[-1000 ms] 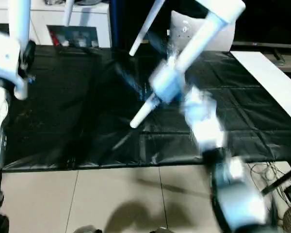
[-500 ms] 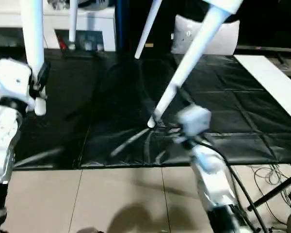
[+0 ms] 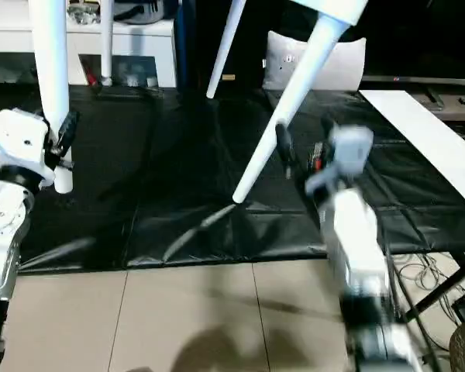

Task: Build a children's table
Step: Flip table

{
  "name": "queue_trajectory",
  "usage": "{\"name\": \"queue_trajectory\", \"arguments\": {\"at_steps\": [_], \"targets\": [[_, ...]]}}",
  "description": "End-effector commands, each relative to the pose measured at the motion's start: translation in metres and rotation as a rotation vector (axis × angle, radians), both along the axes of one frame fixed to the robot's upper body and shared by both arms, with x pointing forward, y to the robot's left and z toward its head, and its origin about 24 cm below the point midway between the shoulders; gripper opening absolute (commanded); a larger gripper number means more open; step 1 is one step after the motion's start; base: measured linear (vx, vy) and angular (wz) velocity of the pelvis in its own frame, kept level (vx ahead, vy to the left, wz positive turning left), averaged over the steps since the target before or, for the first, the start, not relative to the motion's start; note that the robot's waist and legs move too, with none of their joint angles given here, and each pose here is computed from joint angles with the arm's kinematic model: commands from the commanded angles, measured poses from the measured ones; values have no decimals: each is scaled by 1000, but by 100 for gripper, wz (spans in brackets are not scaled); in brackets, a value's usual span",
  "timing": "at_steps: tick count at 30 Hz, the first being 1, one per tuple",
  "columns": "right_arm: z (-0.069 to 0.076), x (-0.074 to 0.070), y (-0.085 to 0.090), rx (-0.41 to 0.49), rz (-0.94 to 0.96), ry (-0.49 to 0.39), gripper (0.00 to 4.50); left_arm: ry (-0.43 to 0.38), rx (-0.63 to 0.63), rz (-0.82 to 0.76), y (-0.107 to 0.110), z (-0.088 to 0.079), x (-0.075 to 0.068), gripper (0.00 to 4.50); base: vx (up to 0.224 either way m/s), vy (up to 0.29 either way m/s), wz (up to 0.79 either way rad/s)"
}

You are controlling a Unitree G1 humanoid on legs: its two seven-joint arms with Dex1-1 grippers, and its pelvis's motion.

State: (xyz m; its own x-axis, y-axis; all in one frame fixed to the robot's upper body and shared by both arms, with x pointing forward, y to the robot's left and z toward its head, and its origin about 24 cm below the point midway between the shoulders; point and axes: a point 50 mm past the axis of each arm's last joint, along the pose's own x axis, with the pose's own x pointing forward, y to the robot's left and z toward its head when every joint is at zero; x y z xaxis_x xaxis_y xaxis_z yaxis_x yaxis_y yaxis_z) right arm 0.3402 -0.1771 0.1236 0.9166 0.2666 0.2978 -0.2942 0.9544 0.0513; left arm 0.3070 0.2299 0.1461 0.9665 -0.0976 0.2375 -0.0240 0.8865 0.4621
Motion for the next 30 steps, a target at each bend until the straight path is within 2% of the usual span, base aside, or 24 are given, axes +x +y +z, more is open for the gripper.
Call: {"name": "queue_trajectory", "arguments": {"at_steps": [1,3,8,9,14,19,22,27,29,30], "targets": [[-2,13,-8,12,-30,63,450,140,120,-84,-12,-24,2,159,-54,-36,3],[1,25,-9,13,-37,96,450,141,121,-85,-11,-25,3,159,-52,-52,12],[5,39,-4,33,30,141,450,147,123,-90,-11,-26,3,159,96,-85,1],[7,46,-2,59,64,174,450,151,123,-96,-11,-28,4,159,51,-67,19],[12,55,7,95,164,210,450,161,123,-107,-12,-32,4,159,0,0,0],[18,48,28,73,375,160,450,174,125,-104,-9,-36,2,159,0,0,0],[14,43,32,65,421,148,450,181,114,-95,-6,-38,1,160,0,0,0],[10,21,42,65,514,105,450,223,92,-87,0,-51,-8,160,0,0,0],[10,18,43,62,525,99,450,230,91,-86,1,-53,-9,160,0,0,0],[11,10,47,60,548,87,450,249,88,-80,4,-58,-13,160,0,0,0]]}}
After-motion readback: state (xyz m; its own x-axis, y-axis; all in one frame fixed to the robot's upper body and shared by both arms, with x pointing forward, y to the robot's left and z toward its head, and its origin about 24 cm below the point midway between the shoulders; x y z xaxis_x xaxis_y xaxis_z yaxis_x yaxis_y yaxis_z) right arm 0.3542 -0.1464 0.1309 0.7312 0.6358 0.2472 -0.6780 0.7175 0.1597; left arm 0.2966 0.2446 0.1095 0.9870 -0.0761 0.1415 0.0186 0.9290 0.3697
